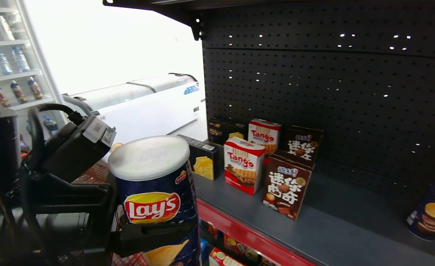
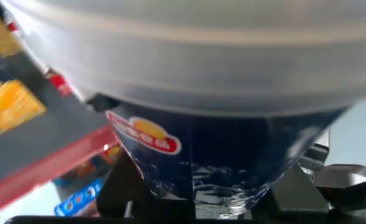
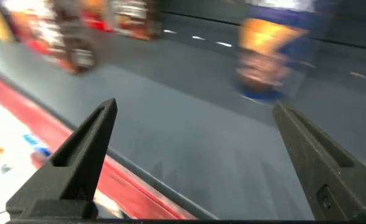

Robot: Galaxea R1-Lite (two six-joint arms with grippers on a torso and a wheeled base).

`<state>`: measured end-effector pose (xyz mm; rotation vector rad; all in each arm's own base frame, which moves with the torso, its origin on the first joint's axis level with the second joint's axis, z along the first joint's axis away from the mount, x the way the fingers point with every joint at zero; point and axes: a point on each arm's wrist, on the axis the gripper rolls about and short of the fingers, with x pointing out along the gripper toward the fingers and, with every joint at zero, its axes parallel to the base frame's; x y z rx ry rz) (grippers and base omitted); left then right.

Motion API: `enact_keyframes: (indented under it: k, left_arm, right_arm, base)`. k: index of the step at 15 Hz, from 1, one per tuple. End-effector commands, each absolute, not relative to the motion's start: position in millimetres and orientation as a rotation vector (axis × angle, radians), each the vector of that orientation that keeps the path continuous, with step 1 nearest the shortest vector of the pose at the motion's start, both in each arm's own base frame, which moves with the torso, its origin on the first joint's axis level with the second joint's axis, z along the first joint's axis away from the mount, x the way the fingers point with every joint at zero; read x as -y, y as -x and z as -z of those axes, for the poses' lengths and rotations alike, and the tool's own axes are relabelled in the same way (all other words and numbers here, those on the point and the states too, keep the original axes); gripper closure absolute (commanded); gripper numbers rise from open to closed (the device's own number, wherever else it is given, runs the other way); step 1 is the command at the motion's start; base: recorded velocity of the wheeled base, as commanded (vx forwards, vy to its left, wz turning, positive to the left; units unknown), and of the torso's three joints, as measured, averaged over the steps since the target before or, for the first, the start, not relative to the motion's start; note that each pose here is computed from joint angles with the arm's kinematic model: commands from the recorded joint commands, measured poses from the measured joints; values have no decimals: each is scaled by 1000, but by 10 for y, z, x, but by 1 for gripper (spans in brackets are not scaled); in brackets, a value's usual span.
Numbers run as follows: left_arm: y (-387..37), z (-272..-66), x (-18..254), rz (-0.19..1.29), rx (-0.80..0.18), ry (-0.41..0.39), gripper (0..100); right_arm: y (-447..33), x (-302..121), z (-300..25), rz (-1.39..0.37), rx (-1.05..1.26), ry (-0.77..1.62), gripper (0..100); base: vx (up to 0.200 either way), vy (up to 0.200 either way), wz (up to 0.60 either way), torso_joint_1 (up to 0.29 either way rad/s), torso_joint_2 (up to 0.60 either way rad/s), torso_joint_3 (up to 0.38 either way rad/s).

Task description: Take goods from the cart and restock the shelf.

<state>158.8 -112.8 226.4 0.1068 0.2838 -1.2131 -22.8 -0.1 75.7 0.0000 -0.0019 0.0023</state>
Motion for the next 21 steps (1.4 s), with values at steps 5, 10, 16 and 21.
enact_keyframes:
  k: [5, 10, 16, 21]
  left_arm:
    - [-1560, -2283, 1171, 1237, -272, -112, 100]
    - [-1563, -2286, 1169, 1234, -268, -112, 100]
    - [-1573, -2281, 1154, 1223, -270, -111, 100]
    - [-1574, -2277, 1151, 1222, -272, -110, 100]
  right_arm:
    - [228, 0, -758, -2, 3, 0, 0]
    - [228, 1, -758, -3, 3, 2, 0]
    - [228, 0, -758, -5, 3, 0, 0]
    - [228, 0, -758, -5, 3, 2, 0]
  base:
    - [0, 0, -600, 6, 0, 4]
    - [0, 0, -600, 0, 1, 2]
    - [0, 0, -100, 0, 0, 0]
    - [0, 0, 0, 0, 0, 0]
